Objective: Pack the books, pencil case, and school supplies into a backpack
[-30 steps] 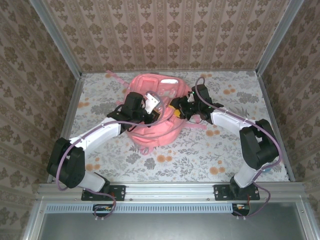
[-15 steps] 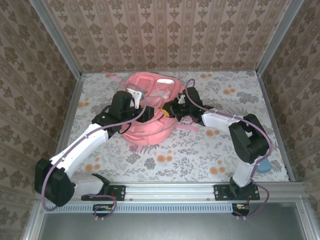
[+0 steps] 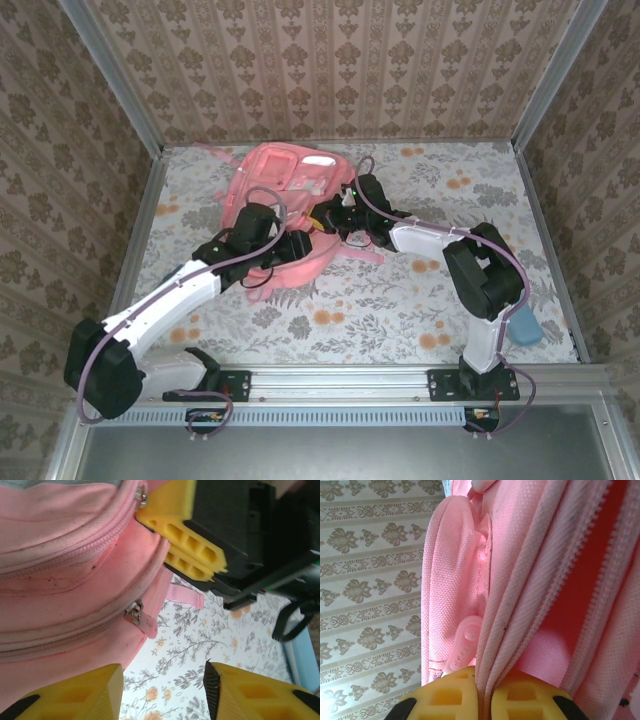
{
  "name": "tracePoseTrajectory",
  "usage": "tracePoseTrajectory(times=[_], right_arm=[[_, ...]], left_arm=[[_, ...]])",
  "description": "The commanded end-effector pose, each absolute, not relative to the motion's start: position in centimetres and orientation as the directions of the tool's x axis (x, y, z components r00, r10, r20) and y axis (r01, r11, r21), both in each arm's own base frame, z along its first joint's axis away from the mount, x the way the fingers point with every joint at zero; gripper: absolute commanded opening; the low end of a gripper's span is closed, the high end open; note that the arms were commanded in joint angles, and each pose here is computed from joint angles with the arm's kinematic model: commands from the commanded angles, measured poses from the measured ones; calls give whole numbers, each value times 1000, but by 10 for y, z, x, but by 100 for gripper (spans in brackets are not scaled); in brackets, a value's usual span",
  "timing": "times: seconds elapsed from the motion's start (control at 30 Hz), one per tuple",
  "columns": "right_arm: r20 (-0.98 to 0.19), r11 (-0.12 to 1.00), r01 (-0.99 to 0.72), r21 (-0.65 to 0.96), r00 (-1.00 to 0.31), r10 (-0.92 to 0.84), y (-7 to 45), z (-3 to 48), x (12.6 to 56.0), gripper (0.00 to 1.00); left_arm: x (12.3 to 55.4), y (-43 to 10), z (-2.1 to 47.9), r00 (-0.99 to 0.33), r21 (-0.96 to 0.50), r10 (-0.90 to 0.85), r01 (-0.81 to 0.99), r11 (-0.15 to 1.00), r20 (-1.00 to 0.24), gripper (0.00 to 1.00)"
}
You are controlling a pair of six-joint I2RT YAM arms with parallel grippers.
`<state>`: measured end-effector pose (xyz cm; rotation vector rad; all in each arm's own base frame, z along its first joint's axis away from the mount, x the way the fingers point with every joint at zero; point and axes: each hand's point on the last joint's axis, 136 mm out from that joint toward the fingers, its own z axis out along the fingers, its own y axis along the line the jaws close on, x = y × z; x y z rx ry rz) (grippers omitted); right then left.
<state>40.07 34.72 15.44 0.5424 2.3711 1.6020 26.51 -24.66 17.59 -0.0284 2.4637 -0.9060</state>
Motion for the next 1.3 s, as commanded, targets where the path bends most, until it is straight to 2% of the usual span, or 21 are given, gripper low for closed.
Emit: tracePoseTrajectory(times=[0.0, 0.2, 0.4, 0.67, 1.0, 1.2, 1.27], right_arm=[[-52, 268, 65, 961, -912, 407, 363, 191, 408, 10], [-44, 259, 68, 964, -915, 402, 365, 192, 405, 9], [-38, 253, 69, 965, -919, 393, 369, 192, 402, 9], [-28, 242, 73, 968, -921, 388, 372, 193, 400, 8], [-6, 228, 92, 969, -918, 397, 371, 191, 398, 7], [-12, 253, 105, 962, -907, 421, 364, 185, 401, 6], [-20, 263, 109, 959, -895, 445, 355, 182, 406, 5]], left_arm=[[275, -256, 176, -863, -661, -258, 110, 742, -434, 42], [283, -260, 162, -863, -663, -298, 56, 746, -408, 35], [285, -254, 148, -855, -655, -349, -15, 755, -383, 34], [294, -251, 144, -819, -676, -420, -55, 735, -391, 23], [301, -251, 146, -784, -715, -482, -70, 696, -391, 22], [300, -247, 144, -784, -695, -468, -65, 716, -408, 3], [299, -240, 142, -782, -660, -449, -65, 748, -432, 0]])
